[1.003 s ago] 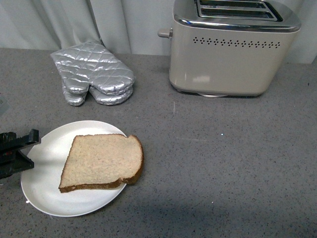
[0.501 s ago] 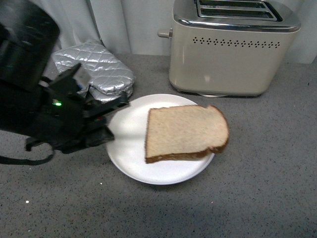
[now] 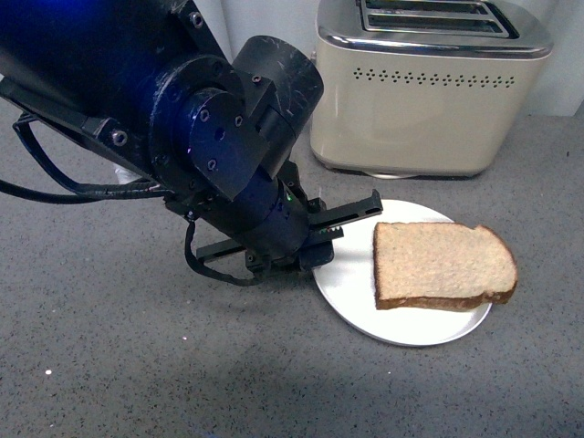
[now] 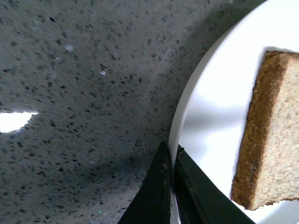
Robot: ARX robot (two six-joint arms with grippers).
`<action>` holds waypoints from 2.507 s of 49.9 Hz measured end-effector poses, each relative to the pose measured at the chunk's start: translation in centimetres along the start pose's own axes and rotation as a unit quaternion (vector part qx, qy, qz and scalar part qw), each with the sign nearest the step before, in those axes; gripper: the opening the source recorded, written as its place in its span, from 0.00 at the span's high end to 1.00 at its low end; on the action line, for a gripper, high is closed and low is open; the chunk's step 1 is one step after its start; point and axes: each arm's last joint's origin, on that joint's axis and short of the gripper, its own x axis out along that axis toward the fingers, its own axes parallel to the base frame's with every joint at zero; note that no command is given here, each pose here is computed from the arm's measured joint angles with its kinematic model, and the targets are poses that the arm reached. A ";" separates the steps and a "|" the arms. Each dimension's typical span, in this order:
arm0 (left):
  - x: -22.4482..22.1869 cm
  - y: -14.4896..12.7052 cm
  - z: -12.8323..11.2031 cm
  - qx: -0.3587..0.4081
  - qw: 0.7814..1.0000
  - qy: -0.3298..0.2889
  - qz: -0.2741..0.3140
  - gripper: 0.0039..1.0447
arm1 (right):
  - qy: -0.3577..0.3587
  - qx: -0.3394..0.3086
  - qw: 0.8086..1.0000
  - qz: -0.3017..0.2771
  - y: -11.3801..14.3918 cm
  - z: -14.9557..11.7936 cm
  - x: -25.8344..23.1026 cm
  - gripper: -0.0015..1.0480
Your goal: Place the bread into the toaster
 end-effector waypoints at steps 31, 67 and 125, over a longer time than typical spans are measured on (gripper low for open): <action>-12.2 2.8 -0.9 -0.028 0.942 -0.317 0.106 0.05 | 0.000 0.000 1.000 0.000 0.0 0.0 0.0 0.09; -23.0 11.0 -10.6 0.156 0.812 -0.550 0.115 0.67 | 0.000 0.000 1.000 0.000 0.0 0.0 0.0 0.09; -27.1 12.8 -15.8 0.167 0.801 -0.562 0.124 0.97 | 0.000 0.000 1.000 0.000 0.0 0.0 0.0 0.09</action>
